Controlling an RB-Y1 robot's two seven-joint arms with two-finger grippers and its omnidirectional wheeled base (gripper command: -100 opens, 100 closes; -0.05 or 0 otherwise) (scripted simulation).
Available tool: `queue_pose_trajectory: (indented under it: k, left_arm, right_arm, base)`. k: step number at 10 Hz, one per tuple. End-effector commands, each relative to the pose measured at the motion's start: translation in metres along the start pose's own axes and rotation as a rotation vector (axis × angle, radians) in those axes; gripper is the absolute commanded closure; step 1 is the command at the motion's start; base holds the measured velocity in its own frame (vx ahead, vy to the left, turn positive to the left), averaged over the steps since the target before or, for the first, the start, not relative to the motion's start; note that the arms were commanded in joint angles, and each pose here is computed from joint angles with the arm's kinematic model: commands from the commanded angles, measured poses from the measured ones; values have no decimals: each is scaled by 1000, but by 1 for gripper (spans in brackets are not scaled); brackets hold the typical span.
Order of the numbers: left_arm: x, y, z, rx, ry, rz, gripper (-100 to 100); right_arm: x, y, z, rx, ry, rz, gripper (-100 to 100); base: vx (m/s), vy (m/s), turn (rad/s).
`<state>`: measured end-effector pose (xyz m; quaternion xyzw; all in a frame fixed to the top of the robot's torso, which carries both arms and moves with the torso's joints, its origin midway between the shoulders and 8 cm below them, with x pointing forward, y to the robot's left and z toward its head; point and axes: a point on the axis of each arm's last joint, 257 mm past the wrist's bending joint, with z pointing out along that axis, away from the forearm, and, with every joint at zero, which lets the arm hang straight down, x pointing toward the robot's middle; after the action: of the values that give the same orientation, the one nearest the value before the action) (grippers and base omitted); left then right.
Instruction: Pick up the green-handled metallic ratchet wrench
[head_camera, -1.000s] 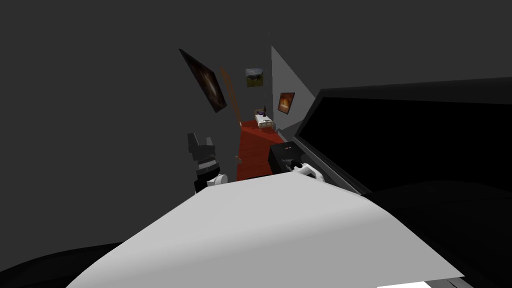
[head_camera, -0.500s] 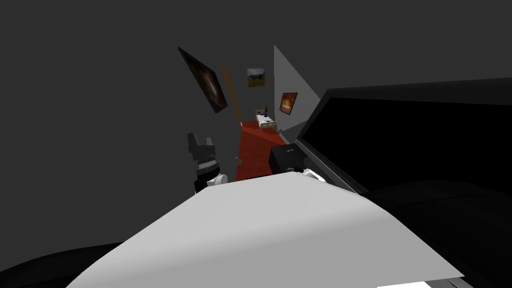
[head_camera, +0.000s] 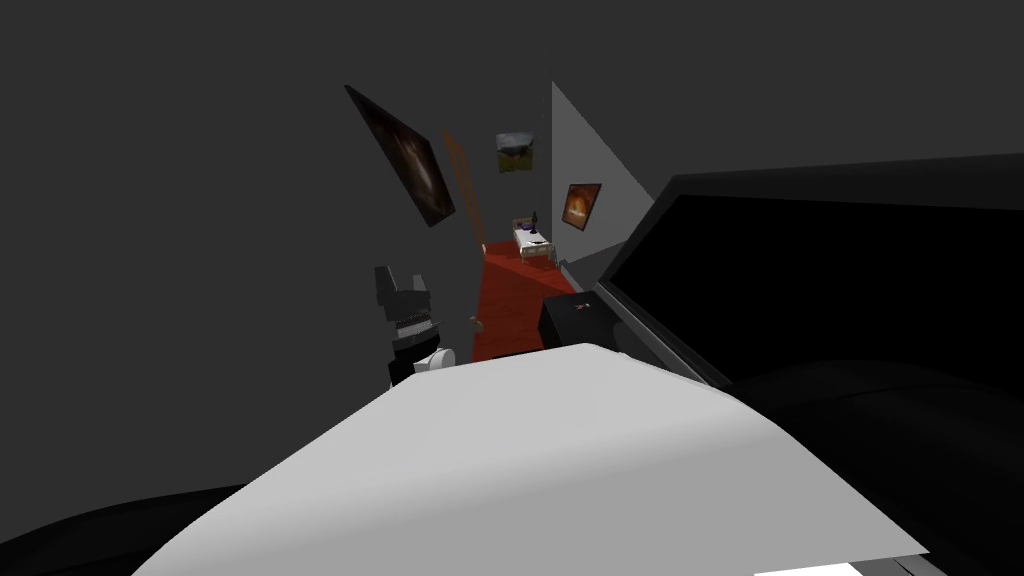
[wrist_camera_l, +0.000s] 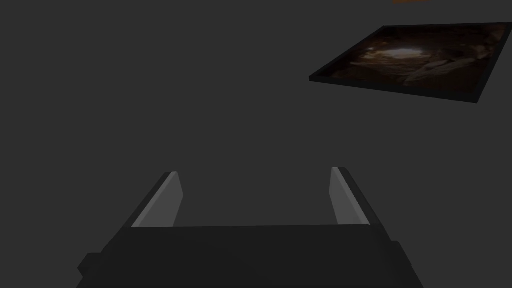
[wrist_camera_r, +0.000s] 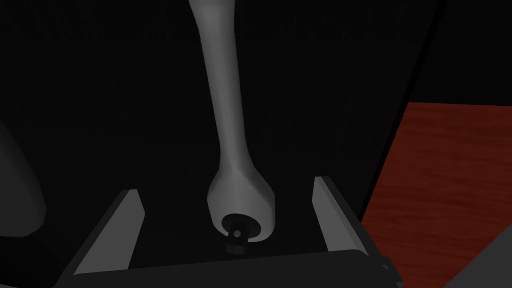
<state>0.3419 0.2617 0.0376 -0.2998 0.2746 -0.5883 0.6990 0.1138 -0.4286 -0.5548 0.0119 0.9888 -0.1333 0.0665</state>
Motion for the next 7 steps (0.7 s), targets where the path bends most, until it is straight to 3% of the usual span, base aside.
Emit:
queue_pose_trajectory:
  k: [1, 2, 3, 4, 5, 7]
  left_arm:
    - [0, 0, 0, 0, 0, 0, 0]
    - [0, 0, 0, 0, 0, 0, 0]
    - [0, 0, 0, 0, 0, 0, 0]
    - [0, 0, 0, 0, 0, 0, 0]
    - [0, 0, 0, 0, 0, 0, 0]
    - [0, 0, 0, 0, 0, 0, 0]
  right_arm:
    - [30, 1, 3, -2, 52, -14, -100]
    - [61, 6, 6, -10, 116, -27, -100]
    - [46, 9, 8, -6, 80, -18, -100]
    - [49, 11, 9, -7, 87, -21, 0]
    - [53, 13, 16, -5, 89, -10, -100]
    - [56, 17, 22, -4, 91, 1, -100]
  base:
    - [30, -21, 11]
    - [41, -45, 23]
    - [19, -23, 5]
    - [0, 0, 0]
    - [-6, -19, 82]
    - [-6, -26, 64]
